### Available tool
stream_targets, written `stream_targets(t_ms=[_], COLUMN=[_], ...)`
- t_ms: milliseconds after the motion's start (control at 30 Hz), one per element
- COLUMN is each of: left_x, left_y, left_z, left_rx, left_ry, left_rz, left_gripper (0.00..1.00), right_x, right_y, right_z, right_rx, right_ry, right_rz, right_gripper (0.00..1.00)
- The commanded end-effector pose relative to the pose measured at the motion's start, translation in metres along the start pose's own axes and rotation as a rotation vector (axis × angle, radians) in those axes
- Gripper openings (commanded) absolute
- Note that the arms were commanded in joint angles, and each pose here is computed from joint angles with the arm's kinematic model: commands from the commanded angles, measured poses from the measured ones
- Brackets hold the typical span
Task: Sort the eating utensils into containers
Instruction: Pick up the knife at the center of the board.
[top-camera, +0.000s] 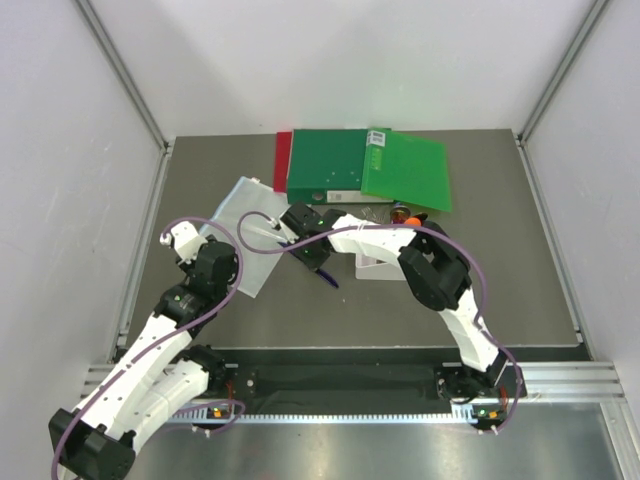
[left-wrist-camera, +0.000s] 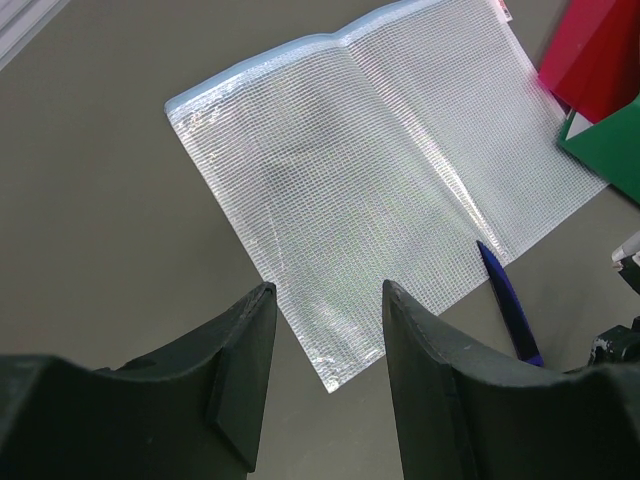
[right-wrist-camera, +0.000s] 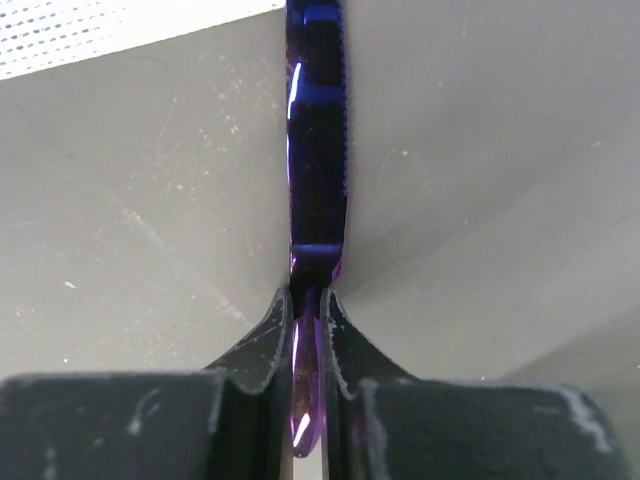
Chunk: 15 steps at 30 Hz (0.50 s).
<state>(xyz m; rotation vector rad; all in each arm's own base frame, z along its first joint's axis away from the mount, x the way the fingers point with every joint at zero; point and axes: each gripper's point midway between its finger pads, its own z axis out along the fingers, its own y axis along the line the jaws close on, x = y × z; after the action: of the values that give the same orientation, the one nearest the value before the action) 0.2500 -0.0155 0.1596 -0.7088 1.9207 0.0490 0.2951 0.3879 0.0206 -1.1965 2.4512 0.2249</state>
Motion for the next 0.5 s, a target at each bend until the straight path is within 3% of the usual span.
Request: stream_targets(t_ms=[0,100,200,233,333,467], left_x=[-0.003,-0.003,-0.004,-0.003,-0.004,-0.003], left_y=[0.001,0.001,0.001,0.001,0.001,0.001], left_z=[0.001,0.001,0.000,0.001,0.001,0.001], left_rx=[0.002,0.002,0.002,0.002,0.001,0.002], left_ry=[-0.020,-0.020,-0.021,-0.020,-0.021,-0.020], left_rz=[-0.008,-0.008,-0.009,-0.008,-0.008,-0.008], left_gripper=[0.52,0.52,0.52,0.52,0.52,0.52], right_x=[0.068,0.072,0.077,0.077,0.082,0.087], right_y=[0.003,0.002,0.001,0.000,-0.001,-0.001], right_z=[0.043,0.045,0.049,0.049,0.051,0.052], right_rx=[0.008,0.016,0.021,0.024,0.029,0.036], right_ry=[0.221,0.233,0.252,0.255,0.271,0.272], right_rz=[-0.028,-0.029,-0.031,-0.030,-0.033,-0.026], right_gripper=[0.00,0.00,0.24,0.22,0.00,0.00])
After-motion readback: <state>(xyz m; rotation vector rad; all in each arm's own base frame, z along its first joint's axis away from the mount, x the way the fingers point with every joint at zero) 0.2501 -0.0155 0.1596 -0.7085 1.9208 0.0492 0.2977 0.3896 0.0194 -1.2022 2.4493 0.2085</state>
